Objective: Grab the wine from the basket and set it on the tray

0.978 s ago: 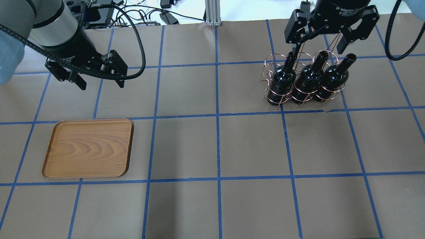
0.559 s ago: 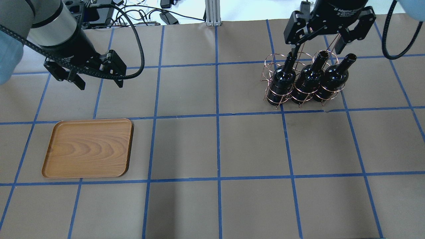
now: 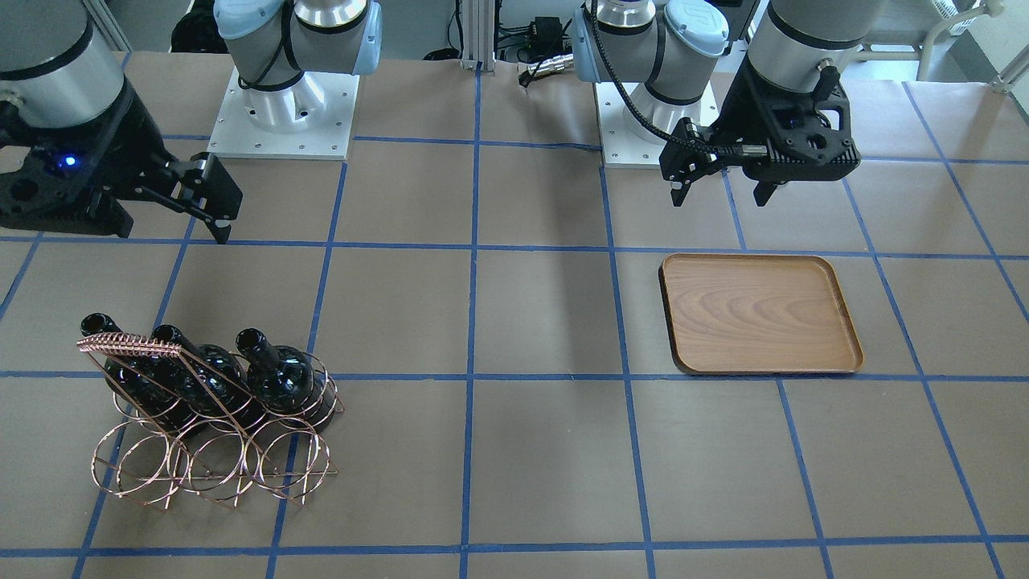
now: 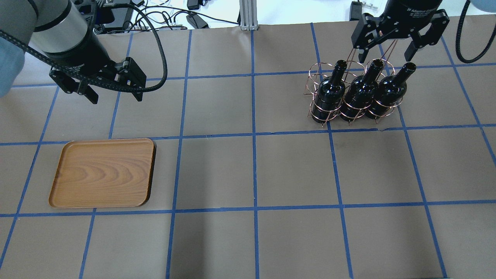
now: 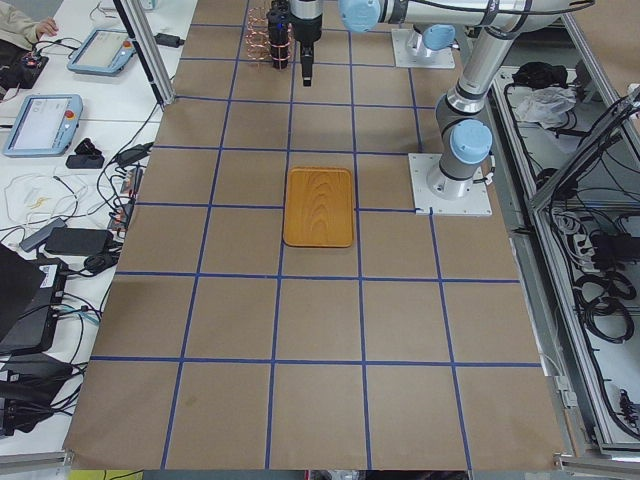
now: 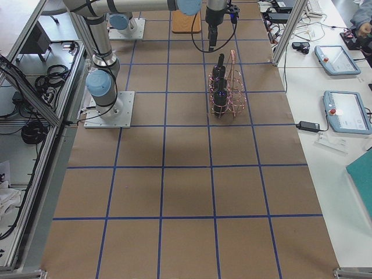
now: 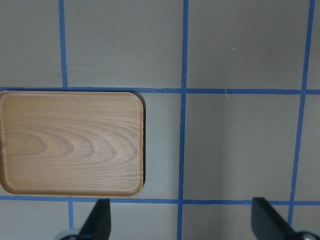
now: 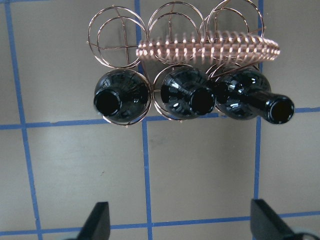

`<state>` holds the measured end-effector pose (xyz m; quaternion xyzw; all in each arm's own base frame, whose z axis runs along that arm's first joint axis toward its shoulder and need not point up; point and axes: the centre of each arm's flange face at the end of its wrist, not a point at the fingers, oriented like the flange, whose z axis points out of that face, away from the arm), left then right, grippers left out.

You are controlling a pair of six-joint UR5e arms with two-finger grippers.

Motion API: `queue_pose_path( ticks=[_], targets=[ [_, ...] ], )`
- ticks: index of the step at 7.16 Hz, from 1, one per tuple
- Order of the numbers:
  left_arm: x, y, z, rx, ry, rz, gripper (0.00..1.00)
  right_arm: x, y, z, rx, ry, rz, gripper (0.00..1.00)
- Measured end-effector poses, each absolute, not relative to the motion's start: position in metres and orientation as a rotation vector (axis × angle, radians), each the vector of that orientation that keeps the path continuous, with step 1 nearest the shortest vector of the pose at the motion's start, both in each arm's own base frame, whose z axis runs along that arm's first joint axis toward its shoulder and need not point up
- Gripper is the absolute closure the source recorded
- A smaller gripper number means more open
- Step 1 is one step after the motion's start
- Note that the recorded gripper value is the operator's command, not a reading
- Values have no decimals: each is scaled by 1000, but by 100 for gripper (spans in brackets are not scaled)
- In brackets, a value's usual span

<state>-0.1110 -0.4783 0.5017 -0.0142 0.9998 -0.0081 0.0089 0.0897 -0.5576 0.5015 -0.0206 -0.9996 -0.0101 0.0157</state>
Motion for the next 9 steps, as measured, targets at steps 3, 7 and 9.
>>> queue_pose_path(
  ticks=[3, 7, 9],
  targets=[
    [-100, -481, 498, -58, 3121, -11, 0, 76, -583, 449, -66, -3105, -71, 1],
    [-44, -484, 493, -129, 3090, 23, 0, 73, -598, 420, -71, -3101, -7, 15],
    [-21, -483, 494, -165, 3001, 45, 0, 73, -603, 413, -78, -3100, -8, 32]
  ],
)
